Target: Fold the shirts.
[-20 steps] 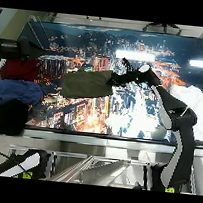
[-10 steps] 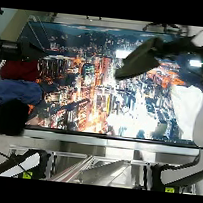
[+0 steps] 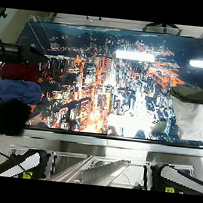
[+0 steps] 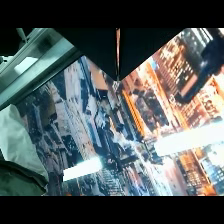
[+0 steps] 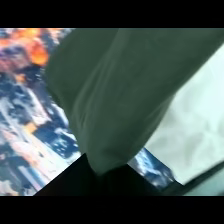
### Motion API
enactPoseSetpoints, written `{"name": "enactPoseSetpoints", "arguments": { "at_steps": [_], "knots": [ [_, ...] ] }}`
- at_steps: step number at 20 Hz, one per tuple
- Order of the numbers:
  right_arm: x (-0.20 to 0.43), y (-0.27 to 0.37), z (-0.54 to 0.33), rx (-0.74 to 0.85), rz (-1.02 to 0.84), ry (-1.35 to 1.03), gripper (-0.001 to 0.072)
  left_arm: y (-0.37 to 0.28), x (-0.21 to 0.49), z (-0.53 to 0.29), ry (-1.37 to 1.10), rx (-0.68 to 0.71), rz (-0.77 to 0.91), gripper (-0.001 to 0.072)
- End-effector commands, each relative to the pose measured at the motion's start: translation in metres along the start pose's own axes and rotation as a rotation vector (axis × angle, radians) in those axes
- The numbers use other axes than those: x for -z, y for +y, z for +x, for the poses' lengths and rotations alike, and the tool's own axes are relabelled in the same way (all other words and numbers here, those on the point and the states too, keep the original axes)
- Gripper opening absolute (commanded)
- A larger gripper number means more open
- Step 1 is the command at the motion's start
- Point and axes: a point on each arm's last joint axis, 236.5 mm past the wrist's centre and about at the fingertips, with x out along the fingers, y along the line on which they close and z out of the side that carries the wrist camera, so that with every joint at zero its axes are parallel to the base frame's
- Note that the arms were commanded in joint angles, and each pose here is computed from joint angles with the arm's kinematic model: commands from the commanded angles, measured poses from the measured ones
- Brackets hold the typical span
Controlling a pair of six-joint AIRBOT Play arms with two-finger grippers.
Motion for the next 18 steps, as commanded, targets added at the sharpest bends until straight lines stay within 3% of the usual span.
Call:
{"name": "enactPoseSetpoints", "arguments": {
  "at_steps": [1, 4, 5, 7, 8, 11, 12, 14, 15, 18],
  "knots": [
    [0.06, -0.098, 0.024, 0.198, 0.164, 0.13, 0.0018, -0.001, 0.004, 0.0, 0.018, 0.006, 0.008, 0.0014],
    [0.1, -0.132, 0.064, 0.235, 0.239, 0.229, 0.003, -0.002, 0.005, 0.0, 0.019, 0.007, 0.007, 0.0014],
    [0.11, -0.139, 0.075, 0.245, 0.252, 0.259, 0.009, -0.002, 0.005, 0.0, 0.019, 0.007, 0.008, 0.0015],
    [0.124, -0.144, 0.086, 0.249, 0.21, 0.325, 0.0648, -0.002, 0.006, 0.0, 0.024, 0.009, 0.007, 0.0014],
    [0.126, -0.144, 0.086, 0.245, 0.181, 0.34, 0.0679, -0.002, 0.006, 0.0, 0.025, 0.01, 0.007, 0.0015],
    [0.119, -0.126, 0.074, 0.183, 0.183, 0.338, 0.0672, -0.002, 0.006, 0.0, 0.023, 0.01, 0.007, 0.0014],
    [0.108, -0.105, 0.068, 0.103, 0.166, 0.313, 0.0541, -0.002, 0.005, 0.0, 0.019, 0.008, 0.007, 0.0015],
    [0.089, -0.05, 0.053, -0.095, 0.14, 0.26, 0.0065, -0.001, 0.003, 0.0, 0.011, 0.005, 0.007, 0.0015],
    [0.082, -0.015, 0.045, -0.216, 0.09, 0.229, 0.002, -0.001, 0.003, 0.0, 0.012, 0.005, 0.007, 0.0015],
    [0.095, 0.061, 0.024, -0.423, -0.092, 0.188, 0.0017, -0.005, 0.007, -0.002, 0.023, 0.009, 0.011, 0.0014]
  ]
}}
